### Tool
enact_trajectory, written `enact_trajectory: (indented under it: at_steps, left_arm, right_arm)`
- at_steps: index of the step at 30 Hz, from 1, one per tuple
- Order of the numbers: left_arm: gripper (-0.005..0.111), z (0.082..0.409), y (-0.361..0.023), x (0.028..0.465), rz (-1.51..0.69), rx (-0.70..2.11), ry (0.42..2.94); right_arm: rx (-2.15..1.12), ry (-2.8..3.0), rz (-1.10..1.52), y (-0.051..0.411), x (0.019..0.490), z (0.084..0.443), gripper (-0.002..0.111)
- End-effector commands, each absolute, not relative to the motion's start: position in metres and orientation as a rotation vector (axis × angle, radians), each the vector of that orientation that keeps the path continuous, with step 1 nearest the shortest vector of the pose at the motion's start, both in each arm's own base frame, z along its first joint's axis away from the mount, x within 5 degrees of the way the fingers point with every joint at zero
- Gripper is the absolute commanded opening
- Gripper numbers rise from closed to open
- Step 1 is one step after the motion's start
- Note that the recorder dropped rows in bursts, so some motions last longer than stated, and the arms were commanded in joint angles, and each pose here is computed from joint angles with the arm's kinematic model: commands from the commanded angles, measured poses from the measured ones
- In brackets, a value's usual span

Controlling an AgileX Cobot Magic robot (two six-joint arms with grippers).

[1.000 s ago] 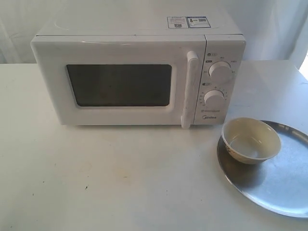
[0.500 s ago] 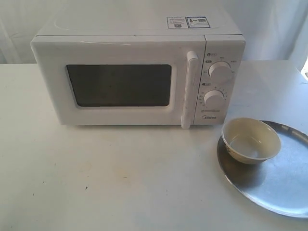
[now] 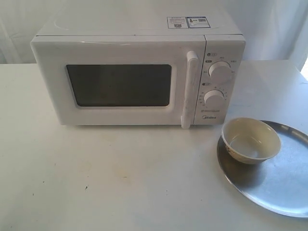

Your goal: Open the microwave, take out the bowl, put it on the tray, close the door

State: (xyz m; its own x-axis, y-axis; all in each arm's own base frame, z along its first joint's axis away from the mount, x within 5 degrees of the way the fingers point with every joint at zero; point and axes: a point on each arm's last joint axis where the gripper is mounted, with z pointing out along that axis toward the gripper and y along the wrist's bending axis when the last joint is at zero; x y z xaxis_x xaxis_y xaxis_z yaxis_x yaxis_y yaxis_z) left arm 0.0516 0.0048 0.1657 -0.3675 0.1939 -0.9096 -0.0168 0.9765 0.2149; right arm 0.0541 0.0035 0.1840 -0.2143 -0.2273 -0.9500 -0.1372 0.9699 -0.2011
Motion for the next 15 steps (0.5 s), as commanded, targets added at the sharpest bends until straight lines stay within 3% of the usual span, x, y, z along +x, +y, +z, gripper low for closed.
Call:
enact_trajectory:
  at_steps: [1, 15]
  left_arm:
    - [0.000, 0.1664, 0.0042, 0.0515, 0.208, 0.124, 1.934]
    - [0.000, 0.1664, 0.0042, 0.0515, 0.208, 0.124, 1.934]
  right_arm:
    - [-0.201, 1.791, -0.050, 0.0027, 0.0540, 0.1844, 0.000]
    - [-0.217, 1.789, -0.064, 0.0026, 0.0540, 0.1844, 0.000]
